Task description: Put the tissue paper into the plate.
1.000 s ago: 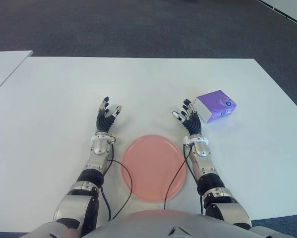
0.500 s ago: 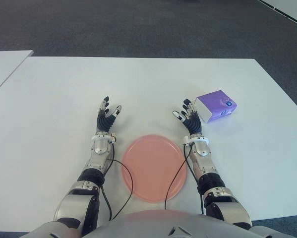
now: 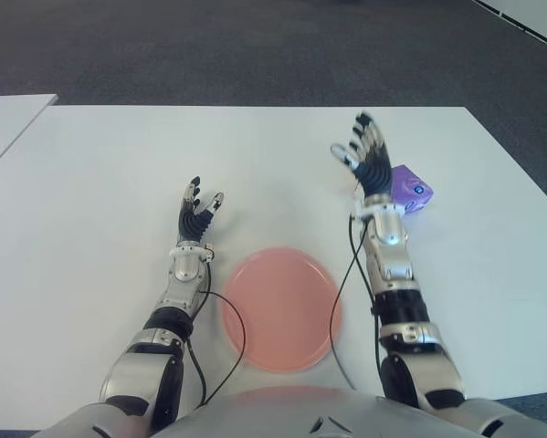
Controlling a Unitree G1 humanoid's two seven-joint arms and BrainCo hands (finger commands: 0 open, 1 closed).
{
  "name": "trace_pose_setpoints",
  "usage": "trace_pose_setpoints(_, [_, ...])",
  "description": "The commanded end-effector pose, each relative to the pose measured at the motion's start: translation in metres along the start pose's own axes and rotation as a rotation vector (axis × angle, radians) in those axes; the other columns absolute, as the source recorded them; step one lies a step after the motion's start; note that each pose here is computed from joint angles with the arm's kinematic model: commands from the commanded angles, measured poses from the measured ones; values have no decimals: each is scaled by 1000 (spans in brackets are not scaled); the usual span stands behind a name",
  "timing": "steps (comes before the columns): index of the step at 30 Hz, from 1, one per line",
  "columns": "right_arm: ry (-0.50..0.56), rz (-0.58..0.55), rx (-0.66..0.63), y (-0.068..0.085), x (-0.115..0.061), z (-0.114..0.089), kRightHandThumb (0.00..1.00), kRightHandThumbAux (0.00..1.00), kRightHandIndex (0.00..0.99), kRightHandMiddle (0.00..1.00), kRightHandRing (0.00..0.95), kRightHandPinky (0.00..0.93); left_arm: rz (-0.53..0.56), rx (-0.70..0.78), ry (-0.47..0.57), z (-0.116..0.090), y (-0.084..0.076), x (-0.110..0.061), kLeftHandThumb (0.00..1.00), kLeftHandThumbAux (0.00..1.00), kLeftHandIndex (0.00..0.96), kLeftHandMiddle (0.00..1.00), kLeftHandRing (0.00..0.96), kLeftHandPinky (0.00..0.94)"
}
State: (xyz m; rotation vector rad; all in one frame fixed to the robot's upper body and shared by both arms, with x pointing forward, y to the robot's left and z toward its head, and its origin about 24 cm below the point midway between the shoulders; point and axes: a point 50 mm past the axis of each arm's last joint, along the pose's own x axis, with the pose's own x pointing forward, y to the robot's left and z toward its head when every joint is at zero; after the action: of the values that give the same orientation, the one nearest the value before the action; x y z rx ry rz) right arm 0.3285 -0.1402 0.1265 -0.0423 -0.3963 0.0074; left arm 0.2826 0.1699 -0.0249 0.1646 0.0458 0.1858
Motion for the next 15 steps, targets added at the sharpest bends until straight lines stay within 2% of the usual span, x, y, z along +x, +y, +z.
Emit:
trace_pose_setpoints(1, [-66, 5, -31, -2, 18, 22, 98, 649, 10, 0, 0, 0, -16, 19, 102, -20, -5, -13, 63, 536, 0, 0, 0, 0])
trace_pose_setpoints(6, [-140, 21, -66, -10, 36, 41, 134, 640, 20, 0, 0, 0, -15, 16, 97, -20, -6, -13, 58, 522, 0, 0, 0, 0])
trace_pose_setpoints(11, [-202, 88, -124, -19, 67, 66, 154, 633, 22, 0, 0, 0, -17, 18, 90, -19, -6, -14, 57, 502, 0, 0, 0, 0])
trace_pose_setpoints(15, [-264, 158, -182, -19, 83, 101, 210, 593, 41, 0, 0, 0, -14, 12, 93, -20, -6, -14, 62, 485, 0, 0, 0, 0])
